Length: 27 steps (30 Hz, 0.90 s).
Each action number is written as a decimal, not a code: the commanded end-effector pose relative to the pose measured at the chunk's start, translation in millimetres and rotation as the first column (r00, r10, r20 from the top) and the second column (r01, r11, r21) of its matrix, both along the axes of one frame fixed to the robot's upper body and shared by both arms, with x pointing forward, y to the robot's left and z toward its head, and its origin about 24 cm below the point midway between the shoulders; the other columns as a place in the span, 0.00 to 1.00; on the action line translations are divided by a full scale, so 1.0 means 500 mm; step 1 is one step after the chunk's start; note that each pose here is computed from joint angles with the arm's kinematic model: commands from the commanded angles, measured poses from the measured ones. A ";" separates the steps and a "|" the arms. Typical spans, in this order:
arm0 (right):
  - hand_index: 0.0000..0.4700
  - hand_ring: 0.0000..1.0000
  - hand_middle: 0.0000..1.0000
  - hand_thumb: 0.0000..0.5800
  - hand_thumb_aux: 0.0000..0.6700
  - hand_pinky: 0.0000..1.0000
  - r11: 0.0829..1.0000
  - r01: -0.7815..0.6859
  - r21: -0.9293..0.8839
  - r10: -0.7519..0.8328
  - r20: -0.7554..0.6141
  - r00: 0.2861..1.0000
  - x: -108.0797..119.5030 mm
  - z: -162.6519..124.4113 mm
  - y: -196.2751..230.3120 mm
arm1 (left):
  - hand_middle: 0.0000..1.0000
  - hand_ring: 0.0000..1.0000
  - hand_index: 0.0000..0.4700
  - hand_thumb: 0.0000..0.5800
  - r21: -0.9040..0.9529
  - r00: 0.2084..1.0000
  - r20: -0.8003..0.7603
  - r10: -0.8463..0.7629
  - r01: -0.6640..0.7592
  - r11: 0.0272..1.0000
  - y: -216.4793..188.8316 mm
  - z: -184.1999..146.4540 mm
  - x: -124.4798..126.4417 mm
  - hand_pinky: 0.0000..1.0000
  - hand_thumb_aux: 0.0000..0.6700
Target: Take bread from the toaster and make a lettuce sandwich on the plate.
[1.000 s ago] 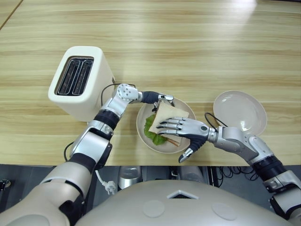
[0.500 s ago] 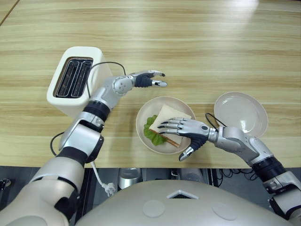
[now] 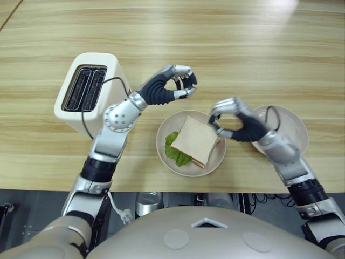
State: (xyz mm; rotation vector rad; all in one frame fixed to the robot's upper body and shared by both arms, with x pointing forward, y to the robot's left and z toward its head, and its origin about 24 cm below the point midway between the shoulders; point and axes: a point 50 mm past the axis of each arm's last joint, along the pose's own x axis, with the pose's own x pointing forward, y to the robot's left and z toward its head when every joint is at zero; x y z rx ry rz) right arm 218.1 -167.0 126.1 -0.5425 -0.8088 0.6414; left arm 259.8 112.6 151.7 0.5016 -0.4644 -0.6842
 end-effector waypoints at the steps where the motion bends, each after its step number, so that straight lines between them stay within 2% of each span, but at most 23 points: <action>1: 0.98 1.00 1.00 1.00 1.00 1.00 0.998 0.032 0.050 -0.029 -0.055 0.998 0.013 0.029 -0.042 | 1.00 1.00 0.98 1.00 -0.016 0.992 -0.098 -0.081 0.079 0.997 0.009 -0.004 -0.047 1.00 1.00; 4: 0.98 1.00 1.00 1.00 1.00 1.00 0.999 -0.010 -0.036 0.001 -0.241 0.971 0.014 -0.004 -0.067 | 1.00 1.00 0.98 1.00 0.032 0.941 -0.235 -0.244 0.258 0.966 0.011 -0.043 -0.111 1.00 1.00; 7: 0.98 1.00 1.00 1.00 1.00 1.00 0.964 -0.138 -0.225 -0.001 -0.524 0.852 -0.018 -0.087 -0.108 | 1.00 1.00 0.98 1.00 0.194 0.874 -0.441 -0.202 0.313 0.930 0.064 -0.128 -0.146 1.00 1.00; 11: 0.98 1.00 1.00 1.00 1.00 1.00 0.889 -0.303 -0.343 -0.023 -0.694 0.719 -0.060 -0.142 -0.120 | 1.00 1.00 0.98 1.00 0.251 0.767 -0.604 -0.216 0.441 0.862 0.091 -0.181 -0.211 1.00 1.00; 14: 0.98 1.00 1.00 1.00 1.00 1.00 0.813 -0.390 -0.432 -0.078 -0.744 0.663 -0.080 -0.167 -0.127 | 1.00 1.00 0.98 1.00 0.308 0.725 -0.658 -0.203 0.505 0.807 0.102 -0.200 -0.243 1.00 1.00; 17: 0.98 1.00 1.00 1.00 1.00 1.00 0.776 -0.429 -0.462 -0.101 -0.762 0.639 -0.085 -0.175 -0.125 | 1.00 1.00 0.98 1.00 0.369 0.716 -0.678 -0.167 0.528 0.765 0.114 -0.211 -0.249 1.00 1.00; 20: 0.98 1.00 1.00 1.00 1.00 1.00 0.756 -0.448 -0.477 -0.095 -0.757 0.646 -0.087 -0.183 -0.111 | 1.00 1.00 0.98 1.00 0.439 0.745 -0.655 -0.125 0.509 0.740 0.118 -0.229 -0.237 1.00 1.00; 24: 0.98 1.00 1.00 1.00 1.00 1.00 0.728 -0.444 -0.523 -0.096 -0.718 0.689 -0.082 -0.196 -0.086 | 1.00 1.00 0.98 1.00 0.499 0.768 -0.633 -0.101 0.504 0.705 0.113 -0.255 -0.228 1.00 1.00; 27: 0.98 1.00 1.00 1.00 1.00 1.00 0.728 -0.432 -0.532 -0.089 -0.698 0.710 -0.075 -0.205 -0.069 | 1.00 1.00 0.98 1.00 0.545 0.830 -0.551 -0.086 0.435 0.717 0.093 -0.268 -0.195 1.00 1.00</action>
